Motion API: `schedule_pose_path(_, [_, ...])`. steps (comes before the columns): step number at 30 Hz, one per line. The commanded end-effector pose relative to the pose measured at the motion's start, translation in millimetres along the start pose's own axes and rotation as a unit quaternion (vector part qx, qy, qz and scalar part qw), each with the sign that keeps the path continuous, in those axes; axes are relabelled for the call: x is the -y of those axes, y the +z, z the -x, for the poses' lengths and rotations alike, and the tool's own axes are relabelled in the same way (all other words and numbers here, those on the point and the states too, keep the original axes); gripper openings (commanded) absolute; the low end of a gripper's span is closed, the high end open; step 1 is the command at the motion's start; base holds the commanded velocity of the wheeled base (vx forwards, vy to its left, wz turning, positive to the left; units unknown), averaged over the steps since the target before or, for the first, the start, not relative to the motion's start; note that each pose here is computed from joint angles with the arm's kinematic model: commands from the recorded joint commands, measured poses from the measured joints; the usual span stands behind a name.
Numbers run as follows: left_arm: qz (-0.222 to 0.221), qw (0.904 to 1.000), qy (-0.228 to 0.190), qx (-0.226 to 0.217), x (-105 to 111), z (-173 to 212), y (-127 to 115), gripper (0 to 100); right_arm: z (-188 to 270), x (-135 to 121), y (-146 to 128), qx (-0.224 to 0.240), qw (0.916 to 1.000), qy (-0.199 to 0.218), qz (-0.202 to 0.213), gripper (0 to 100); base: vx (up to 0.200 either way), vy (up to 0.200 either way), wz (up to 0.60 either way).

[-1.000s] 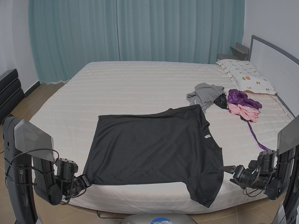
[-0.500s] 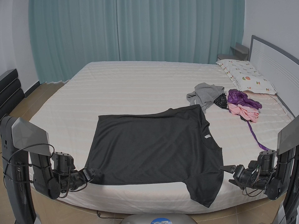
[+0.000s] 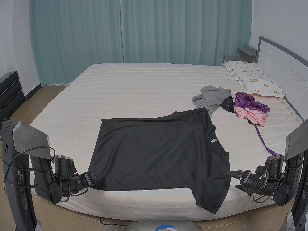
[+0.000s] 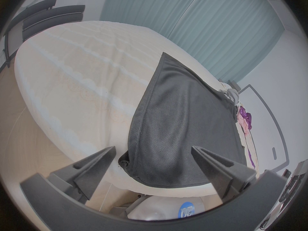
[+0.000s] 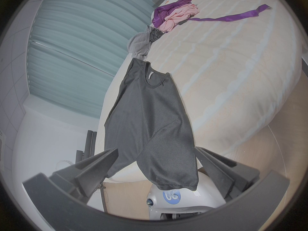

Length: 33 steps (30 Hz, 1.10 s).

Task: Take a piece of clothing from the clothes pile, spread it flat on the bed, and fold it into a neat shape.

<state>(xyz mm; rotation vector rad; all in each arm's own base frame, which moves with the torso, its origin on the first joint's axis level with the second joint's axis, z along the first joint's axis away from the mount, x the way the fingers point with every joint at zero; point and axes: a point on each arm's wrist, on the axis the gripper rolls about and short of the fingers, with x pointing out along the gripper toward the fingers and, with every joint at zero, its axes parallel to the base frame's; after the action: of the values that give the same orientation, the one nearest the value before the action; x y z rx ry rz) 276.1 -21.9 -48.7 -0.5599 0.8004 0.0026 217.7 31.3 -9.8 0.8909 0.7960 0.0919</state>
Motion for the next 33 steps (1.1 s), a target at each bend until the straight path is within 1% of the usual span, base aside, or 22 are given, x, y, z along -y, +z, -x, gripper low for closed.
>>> schedule_pose_path(1, [0.001, 1.0000, 0.003, -0.003, -1.3, 0.3, -1.8, 0, 0.6, -0.4, 0.0, 0.003, 1.0000, 0.003, 0.001, 100, 0.000, 0.000, 0.00])
schedule_pose_path(8, [0.015, 0.9997, 0.017, 0.003, -8.7, 5.8, 0.1, 0, -1.4, 0.3, -0.5, 0.002, 1.0000, 0.000, 0.005, 100, 0.000, 0.000, 0.00])
schedule_pose_path(9, [0.027, 0.9994, 0.021, 0.004, -10.8, 7.5, 0.0, 0, -2.4, 0.3, -0.5, 0.002, 1.0000, 0.000, 0.007, 100, 0.000, 0.000, 0.00])
schedule_pose_path(12, [0.046, 0.9987, 0.020, 0.008, -10.8, 10.0, 1.6, 0, -4.4, -2.1, -1.4, 0.000, 0.9999, 0.006, 0.012, 100, 0.000, 0.000, 0.00])
schedule_pose_path(14, [0.050, 0.9985, 0.021, 0.009, -11.3, 10.4, 2.3, 0, -7.5, -4.0, -2.4, -0.003, 0.9998, 0.010, 0.016, 100, 0.000, 0.000, 0.00])
schedule_pose_path(20, [0.067, 0.9974, 0.021, 0.014, -12.4, 12.9, 4.4, 0, -31.2, 0.9, -5.0, -0.014, 0.9997, 0.003, 0.022, 100, 0.000, 0.000, 0.00])
schedule_pose_path(23, [0.071, 0.9971, 0.019, 0.019, -12.1, 15.0, 6.5, 0, -39.4, 2.4, -0.3, -0.006, 0.9995, 0.007, 0.031, 100, 0.000, 0.000, 0.00])
schedule_pose_path(25, [0.077, 0.9966, 0.018, 0.020, -11.6, 15.9, 7.0, 0, -47.8, 7.7, 7.3, 0.002, 0.9989, 0.001, 0.047, 100, 0.000, 0.000, 0.00])
schedule_pose_path(27, [0.077, 0.9966, 0.018, 0.020, -11.6, 15.9, 7.0, 0, -48.2, 7.9, 7.9, 0.003, 0.9988, 0.001, 0.048, 100, 0.000, 0.000, 0.00])
schedule_pose_path(28, [0.087, 0.9958, 0.016, 0.024, -10.6, 17.1, 8.4, 0, -57.3, 12.4, 15.7, 0.005, 0.9983, -0.012, 0.057, 100, 0.000, 0.000, 0.00])
schedule_pose_path(33, [0.092, 0.9953, 0.016, 0.025, -10.3, 18.2, 8.6, 0, -65.0, 11.0, 24.8, 0.008, 0.9982, -0.017, 0.057, 100, 0.000, 0.000, 0.00])
